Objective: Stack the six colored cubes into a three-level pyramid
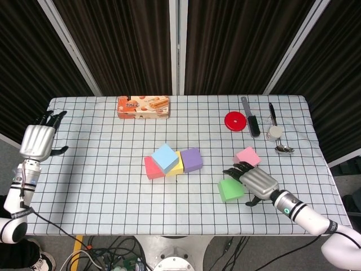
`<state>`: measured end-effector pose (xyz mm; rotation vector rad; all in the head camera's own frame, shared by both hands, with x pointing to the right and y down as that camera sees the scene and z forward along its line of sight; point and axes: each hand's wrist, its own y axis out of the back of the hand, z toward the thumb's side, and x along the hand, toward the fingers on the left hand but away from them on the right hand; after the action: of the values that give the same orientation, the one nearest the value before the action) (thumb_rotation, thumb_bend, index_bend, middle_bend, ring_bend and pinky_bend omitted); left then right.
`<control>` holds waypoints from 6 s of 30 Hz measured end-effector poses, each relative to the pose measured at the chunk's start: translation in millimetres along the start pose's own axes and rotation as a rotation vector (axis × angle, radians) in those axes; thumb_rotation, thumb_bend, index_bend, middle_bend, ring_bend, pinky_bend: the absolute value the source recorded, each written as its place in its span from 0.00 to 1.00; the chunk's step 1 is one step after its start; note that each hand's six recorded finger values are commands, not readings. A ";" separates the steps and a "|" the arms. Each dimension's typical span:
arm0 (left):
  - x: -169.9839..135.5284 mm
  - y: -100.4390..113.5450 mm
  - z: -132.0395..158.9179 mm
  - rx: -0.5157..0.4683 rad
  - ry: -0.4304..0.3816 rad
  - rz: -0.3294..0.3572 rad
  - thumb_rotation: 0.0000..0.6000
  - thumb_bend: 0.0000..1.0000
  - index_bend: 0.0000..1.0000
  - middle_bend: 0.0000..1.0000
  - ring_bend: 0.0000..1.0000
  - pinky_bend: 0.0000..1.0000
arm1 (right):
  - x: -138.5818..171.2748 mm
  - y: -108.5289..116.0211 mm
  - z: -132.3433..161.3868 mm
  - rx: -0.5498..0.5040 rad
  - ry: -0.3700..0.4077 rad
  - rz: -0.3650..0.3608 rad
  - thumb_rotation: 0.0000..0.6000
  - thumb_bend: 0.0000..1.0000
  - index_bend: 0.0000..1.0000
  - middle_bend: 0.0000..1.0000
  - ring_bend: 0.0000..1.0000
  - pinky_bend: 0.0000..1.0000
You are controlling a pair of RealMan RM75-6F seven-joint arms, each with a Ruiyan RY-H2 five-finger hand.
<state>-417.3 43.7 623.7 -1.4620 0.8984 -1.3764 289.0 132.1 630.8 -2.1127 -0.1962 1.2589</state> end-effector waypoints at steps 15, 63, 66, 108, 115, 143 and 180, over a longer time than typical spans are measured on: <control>-16.2 -5.8 -25.6 -0.074 0.064 0.022 1.00 0.09 0.10 0.22 0.10 0.23 | -24.9 1.1 10.8 0.071 -0.016 -0.130 1.00 0.15 0.00 0.43 0.00 0.00; -95.8 -33.0 -62.2 -0.331 -0.013 -0.072 1.00 0.00 0.14 0.20 0.09 0.20 | -135.5 129.8 78.8 0.102 -0.038 -0.125 1.00 0.15 0.00 0.46 0.02 0.00; -96.5 -34.5 -62.2 -0.334 -0.012 -0.076 1.00 0.00 0.14 0.20 0.09 0.20 | -139.0 127.2 82.4 0.099 -0.037 -0.113 1.00 0.15 0.00 0.46 0.02 0.00; -98.2 -40.7 -67.8 -0.382 0.000 -0.091 1.00 0.00 0.14 0.20 0.09 0.20 | -154.8 128.3 100.3 0.067 -0.033 -0.091 1.00 0.12 0.00 0.42 0.02 0.00; -97.6 -42.6 -66.3 -0.381 -0.005 -0.099 1.00 0.00 0.14 0.20 0.09 0.20 | -152.5 128.4 98.1 0.090 -0.023 -0.096 1.00 0.12 0.00 0.42 0.02 0.00; -97.9 -45.6 -66.4 -0.384 -0.003 -0.106 1.00 0.00 0.14 0.20 0.09 0.20 | -150.5 123.1 93.1 0.082 -0.002 -0.064 1.00 0.05 0.00 0.16 0.00 0.00; -102.4 -46.9 -74.0 -0.407 0.008 -0.100 1.00 0.00 0.14 0.20 0.09 0.20 | -195.9 133.4 166.8 0.138 0.137 -0.088 1.00 0.09 0.00 0.32 0.00 0.00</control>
<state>-505.7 145.1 631.7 -1.8272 1.1737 -1.3218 21.8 20.3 639.6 -2.0391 -0.1367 1.0419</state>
